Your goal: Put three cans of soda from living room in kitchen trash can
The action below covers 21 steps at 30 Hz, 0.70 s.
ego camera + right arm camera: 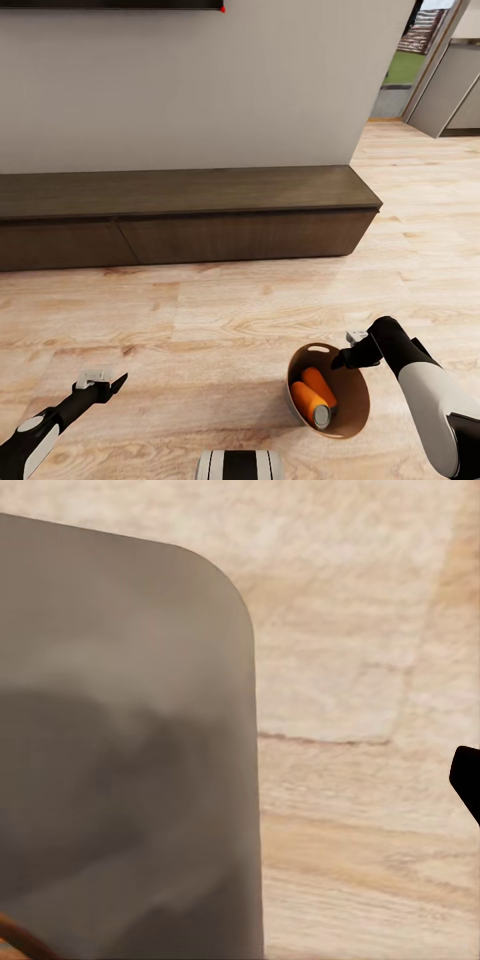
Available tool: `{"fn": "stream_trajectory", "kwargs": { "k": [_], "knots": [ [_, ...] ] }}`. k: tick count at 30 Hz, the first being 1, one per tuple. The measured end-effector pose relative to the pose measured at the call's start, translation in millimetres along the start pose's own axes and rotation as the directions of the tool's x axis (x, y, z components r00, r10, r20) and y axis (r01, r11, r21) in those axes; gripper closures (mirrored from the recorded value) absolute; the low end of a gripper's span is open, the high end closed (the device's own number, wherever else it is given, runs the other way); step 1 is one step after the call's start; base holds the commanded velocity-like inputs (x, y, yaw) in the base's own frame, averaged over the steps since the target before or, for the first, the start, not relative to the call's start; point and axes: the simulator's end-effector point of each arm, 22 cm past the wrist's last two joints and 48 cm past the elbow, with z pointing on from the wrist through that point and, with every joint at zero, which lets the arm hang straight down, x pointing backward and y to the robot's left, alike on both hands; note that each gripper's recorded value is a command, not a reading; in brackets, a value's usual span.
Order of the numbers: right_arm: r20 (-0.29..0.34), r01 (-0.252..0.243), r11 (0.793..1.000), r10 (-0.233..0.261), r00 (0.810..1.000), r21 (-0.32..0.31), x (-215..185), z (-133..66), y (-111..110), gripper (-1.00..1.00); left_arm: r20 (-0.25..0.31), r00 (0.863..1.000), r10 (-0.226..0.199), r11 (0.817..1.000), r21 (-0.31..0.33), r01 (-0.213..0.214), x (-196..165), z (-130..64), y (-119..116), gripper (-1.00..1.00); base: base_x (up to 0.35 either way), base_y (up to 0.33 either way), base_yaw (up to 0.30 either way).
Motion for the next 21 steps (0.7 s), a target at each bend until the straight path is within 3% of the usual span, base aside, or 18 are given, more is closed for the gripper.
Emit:
{"fn": "stream_trajectory", "kwargs": {
  "k": [21],
  "knots": [
    [-0.011,-0.001,1.000,0.001,1.000,0.002,8.3,4.6,-1.2,-1.00,0.001,1.000,-0.002,1.000,-0.001,0.002,-0.3,-0.1,0.4,-1.00,0.000,0.000,0.000]
  ]
}}
